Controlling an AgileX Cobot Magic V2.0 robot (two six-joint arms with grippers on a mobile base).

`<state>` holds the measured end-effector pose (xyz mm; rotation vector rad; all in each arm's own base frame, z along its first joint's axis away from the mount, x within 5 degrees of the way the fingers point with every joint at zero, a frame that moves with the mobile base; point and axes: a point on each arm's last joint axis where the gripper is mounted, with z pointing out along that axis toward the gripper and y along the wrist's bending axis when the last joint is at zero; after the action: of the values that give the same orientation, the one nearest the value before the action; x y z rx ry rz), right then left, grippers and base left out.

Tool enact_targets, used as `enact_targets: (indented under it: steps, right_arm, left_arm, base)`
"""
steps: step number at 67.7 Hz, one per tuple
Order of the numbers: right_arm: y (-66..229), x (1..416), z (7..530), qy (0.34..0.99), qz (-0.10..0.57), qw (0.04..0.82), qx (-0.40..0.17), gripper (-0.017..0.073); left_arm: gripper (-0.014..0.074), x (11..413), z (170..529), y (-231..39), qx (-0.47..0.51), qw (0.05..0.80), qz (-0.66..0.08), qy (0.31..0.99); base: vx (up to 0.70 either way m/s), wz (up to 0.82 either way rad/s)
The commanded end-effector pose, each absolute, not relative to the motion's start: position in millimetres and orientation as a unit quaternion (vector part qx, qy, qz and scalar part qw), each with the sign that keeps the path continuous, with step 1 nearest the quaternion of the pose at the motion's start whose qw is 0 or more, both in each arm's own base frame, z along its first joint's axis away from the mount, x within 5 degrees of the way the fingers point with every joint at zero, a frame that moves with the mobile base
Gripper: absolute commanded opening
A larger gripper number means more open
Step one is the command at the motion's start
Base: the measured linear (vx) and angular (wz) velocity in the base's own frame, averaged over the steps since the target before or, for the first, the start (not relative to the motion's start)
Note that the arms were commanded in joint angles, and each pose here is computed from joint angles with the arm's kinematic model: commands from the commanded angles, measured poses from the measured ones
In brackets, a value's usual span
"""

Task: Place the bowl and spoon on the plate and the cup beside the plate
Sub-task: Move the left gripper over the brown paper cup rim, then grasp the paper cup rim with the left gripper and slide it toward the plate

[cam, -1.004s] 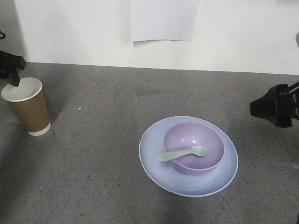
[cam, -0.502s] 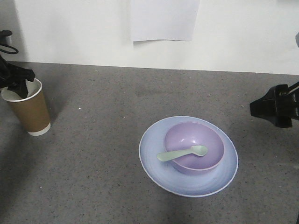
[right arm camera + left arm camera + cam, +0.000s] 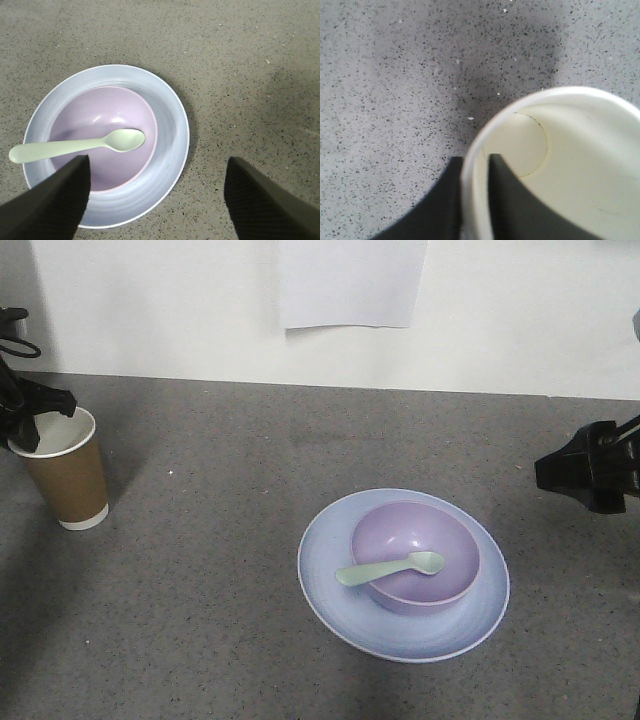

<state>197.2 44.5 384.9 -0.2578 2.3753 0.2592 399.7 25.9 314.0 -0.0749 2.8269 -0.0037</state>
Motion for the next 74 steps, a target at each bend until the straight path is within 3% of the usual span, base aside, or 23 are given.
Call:
enact_targets:
  steps: [1,34,57,74]
  right_arm:
    - [42.6,196.8,398.4,0.905,0.099,0.403,-0.097,0.0545]
    - [42.6,196.8,398.4,0.905,0.099,0.403,-0.097,0.0545]
    - [42.6,197.0,398.7,0.904,0.099,0.405,-0.097,0.0545]
    - [42.6,197.0,398.7,0.904,0.099,0.405,-0.097,0.0545]
  left_arm:
    - [-0.0009,391.5,338.9,25.0,-0.027,0.19,-0.005,0.981]
    - [-0.0008,351.9,392.5,-10.4,0.008,0.255,-0.084,0.963]
    - [-0.0008,325.6,378.8,-60.0,0.081,0.234,-0.165,0.955]
    - [-0.0008,319.6,375.7,-95.5,0.13,0.235,-0.176,0.947]
  base:
    - [0.0,0.0]
    - [0.0,0.0]
    - [0.0,0.0]
    - [0.0,0.0]
